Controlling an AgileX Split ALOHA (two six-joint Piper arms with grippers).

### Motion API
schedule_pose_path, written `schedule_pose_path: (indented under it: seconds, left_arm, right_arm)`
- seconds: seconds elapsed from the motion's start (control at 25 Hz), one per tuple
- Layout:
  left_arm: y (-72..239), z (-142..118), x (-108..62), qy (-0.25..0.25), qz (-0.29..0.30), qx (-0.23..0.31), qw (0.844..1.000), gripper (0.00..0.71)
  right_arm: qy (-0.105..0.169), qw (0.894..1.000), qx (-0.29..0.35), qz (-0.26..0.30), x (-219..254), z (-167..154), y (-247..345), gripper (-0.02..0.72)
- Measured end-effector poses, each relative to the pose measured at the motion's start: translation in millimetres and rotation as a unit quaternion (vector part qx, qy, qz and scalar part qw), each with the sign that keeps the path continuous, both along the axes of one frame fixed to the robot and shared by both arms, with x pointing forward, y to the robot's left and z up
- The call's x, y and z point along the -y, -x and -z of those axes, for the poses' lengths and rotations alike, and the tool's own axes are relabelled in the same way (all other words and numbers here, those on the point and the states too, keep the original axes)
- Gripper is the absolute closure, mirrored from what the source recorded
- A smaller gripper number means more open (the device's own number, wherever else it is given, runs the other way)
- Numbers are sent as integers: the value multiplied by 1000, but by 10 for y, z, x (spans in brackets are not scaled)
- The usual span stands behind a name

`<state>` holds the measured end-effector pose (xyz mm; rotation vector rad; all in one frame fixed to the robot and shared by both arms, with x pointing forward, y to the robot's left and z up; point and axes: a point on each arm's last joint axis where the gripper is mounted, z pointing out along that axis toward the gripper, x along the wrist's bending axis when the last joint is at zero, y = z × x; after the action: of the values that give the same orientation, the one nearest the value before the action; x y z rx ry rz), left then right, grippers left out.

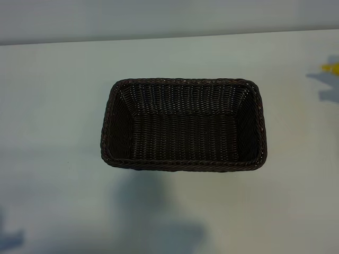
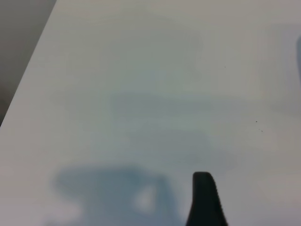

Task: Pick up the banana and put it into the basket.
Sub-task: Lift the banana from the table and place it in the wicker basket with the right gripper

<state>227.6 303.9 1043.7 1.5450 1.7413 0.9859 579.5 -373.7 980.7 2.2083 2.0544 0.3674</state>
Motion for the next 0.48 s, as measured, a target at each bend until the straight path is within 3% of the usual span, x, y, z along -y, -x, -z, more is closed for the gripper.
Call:
schedule_pose_path:
  seconds: [0.16, 0.48]
  left_arm:
    - [0, 0, 0, 0, 0, 0, 1000, 203]
    - [0, 0, 0, 0, 0, 0, 1000, 203]
  right_arm:
    - [-2, 1000, 9, -18, -94, -382, 51, 286]
    - [-6, 992, -5, -130, -901, -389, -9, 286]
